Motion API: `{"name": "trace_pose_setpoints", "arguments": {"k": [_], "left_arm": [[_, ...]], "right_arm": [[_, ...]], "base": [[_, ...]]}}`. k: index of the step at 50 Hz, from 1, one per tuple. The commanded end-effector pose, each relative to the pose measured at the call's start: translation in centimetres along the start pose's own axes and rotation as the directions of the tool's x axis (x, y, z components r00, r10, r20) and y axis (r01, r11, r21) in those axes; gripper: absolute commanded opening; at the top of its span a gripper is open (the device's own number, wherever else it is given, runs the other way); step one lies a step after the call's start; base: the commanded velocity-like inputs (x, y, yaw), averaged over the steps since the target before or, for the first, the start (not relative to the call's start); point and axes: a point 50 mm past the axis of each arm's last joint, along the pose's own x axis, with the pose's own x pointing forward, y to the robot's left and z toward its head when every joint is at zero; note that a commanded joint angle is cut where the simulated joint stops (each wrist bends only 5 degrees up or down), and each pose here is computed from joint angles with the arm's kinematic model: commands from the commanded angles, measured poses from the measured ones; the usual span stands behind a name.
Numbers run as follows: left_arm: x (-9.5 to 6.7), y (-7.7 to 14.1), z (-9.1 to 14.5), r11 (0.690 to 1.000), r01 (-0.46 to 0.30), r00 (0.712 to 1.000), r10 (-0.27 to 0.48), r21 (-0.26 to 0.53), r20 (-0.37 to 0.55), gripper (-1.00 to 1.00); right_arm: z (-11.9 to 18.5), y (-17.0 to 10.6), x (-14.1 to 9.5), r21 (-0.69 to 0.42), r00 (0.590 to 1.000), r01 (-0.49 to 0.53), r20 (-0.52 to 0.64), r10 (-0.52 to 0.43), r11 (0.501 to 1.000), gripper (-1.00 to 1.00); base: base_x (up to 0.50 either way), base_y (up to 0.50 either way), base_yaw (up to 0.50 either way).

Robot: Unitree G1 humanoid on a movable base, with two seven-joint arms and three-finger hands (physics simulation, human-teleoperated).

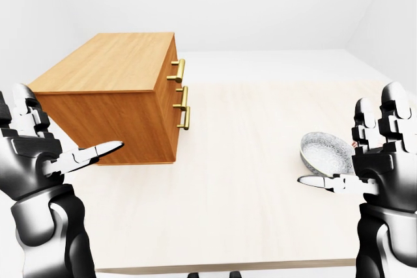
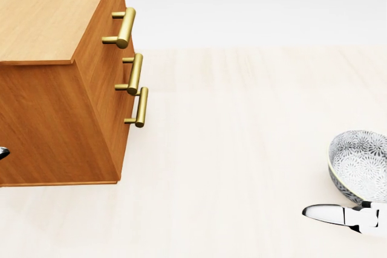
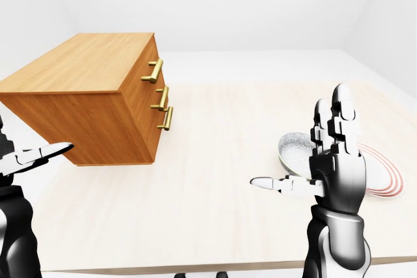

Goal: Put the bowl on top of the cabinet.

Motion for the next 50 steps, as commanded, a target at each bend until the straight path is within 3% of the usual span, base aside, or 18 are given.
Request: {"name": "trace_pose_setpoints", "arguments": {"k": [1, 29, 40, 44, 50], "left_arm": [[0.1, 0.1, -1.5, 1.0, -0.018, 0.998, 0.018, -0.007, -0.06, 1.0], [0.0, 0.0, -1.6, 1.0, -0.017, 0.998, 0.017, -0.008, -0.065, 1.0], [0.0, 0.0, -1.6, 1.0, -0.017, 0.998, 0.016, -0.007, -0.065, 1.0], [0.0, 0.0, -1.7, 1.0, -0.016, 0.997, 0.015, -0.006, -0.069, 1.0], [-0.1, -0.1, -1.7, 1.0, -0.013, 0.998, 0.012, -0.005, -0.069, 1.0]], "right_arm": [[-1.6, 0.2, 0.1, 0.005, 0.998, 0.01, -0.064, -0.01, 1.0, 1.0], [-1.8, 0.1, 0.1, 0.007, 0.997, 0.011, -0.07, -0.01, 1.0, 1.0], [-1.8, 0.0, 0.2, 0.013, 0.998, 0.016, -0.067, -0.015, 1.0, 1.0], [-0.7, -0.4, 1.6, -0.049, 1.0, 0.011, 0.003, -0.011, 0.999, 1.0], [-1.3, -1.2, 4.6, -0.174, 1.0, -0.017, 0.014, 0.02, 0.985, 1.0]], "base": [[0.0, 0.26, 0.0], [0.0, 0.26, 0.0], [0.0, 0.01, 0.0], [0.0, 0.0, 0.0], [0.0, 0.0, 0.0]]}}
